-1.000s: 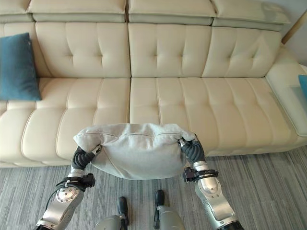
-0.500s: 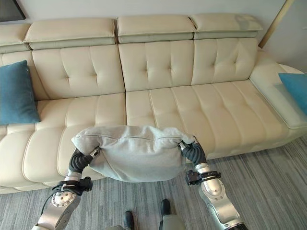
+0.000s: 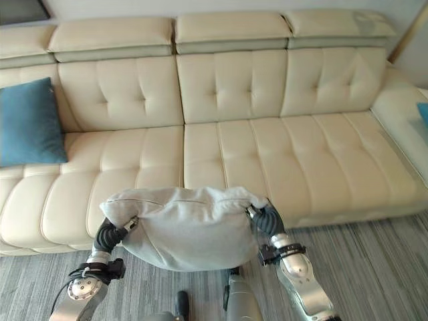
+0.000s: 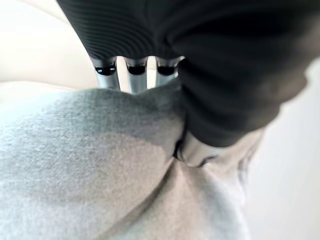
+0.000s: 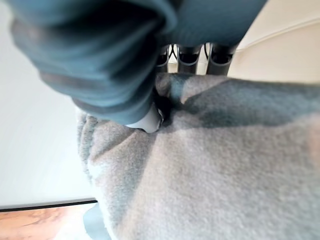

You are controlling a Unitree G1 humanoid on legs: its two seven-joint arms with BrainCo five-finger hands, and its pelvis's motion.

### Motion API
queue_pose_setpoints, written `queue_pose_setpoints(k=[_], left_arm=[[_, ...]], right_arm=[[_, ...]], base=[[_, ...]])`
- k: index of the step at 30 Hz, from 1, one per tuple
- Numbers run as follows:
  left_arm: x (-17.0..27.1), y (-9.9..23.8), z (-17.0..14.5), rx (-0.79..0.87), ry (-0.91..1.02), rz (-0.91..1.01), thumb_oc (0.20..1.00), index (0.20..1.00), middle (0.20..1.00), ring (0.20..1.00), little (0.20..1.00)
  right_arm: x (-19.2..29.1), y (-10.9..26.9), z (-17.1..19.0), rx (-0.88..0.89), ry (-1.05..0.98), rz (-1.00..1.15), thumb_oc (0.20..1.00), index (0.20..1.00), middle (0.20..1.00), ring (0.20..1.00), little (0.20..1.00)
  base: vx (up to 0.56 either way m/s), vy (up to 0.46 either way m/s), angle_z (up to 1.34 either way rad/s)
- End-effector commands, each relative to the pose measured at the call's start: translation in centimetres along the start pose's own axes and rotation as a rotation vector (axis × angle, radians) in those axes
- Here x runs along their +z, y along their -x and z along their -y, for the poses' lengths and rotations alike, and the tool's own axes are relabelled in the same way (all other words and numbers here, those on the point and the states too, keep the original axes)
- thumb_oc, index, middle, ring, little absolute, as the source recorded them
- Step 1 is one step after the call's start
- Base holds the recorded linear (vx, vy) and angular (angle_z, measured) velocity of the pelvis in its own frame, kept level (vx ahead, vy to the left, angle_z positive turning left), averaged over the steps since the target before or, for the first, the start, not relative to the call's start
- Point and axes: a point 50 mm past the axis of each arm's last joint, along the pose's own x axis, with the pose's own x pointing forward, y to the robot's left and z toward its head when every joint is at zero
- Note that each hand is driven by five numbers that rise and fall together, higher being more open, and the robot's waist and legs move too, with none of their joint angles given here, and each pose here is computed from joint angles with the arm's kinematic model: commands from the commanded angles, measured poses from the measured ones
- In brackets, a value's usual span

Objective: Pick up all the scattered cushions and arrange them neatly on the sofa.

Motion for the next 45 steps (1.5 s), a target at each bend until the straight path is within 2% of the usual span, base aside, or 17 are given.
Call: queue_pose_setpoints(k=[1,10,22,34,40,45], left_arm=[[5.1,-1.6,1.4,-0.09,0.035,0.271,0.2,0.2,0.2,0.2,0.2],[4.5,-1.5,1.3,-0.118,0.034,0.23,0.2,0.2,0.2,0.2,0.2],[4.3,-1.4,1.5,-0.134,0.021,0.213,0.2,0.2,0.2,0.2,0.2],[5.7,-2.0,-1.0,-0.015,-0.034,0.289,0.2,0.2,0.2,0.2,0.2],[6.7,-2.9,-0.4,0.02,0.012,0.341,0.2,0.2,0.2,0.2,0.2],[8.9,-5.0,-0.1,0.081,0.005,0.428,0.2,0.2,0.2,0.2,0.2]], right_arm=[[4.6,-1.0,0.0,0.017,-0.02,0.252,0.2,0.2,0.2,0.2,0.2],[4.0,-0.5,1.4,-0.046,0.014,0.208,0.2,0.2,0.2,0.2,0.2],[3.0,-0.1,1.2,-0.08,0.008,0.171,0.2,0.2,0.2,0.2,0.2],[5.9,-2.8,-1.3,0.022,-0.013,0.313,0.2,0.2,0.2,0.2,0.2],[8.4,-4.5,-2.4,0.046,-0.027,0.419,0.2,0.2,0.2,0.2,0.2],[10.9,-6.7,-3.5,0.047,-0.037,0.504,0.2,0.2,0.2,0.2,0.2]], base=[[0.24,-0.25,0.23],[0.17,-0.13,0.15],[0.15,0.113,-0.09],[0.07,0.047,-0.14],[0.13,-0.095,0.4],[0.05,-0.058,0.11]])
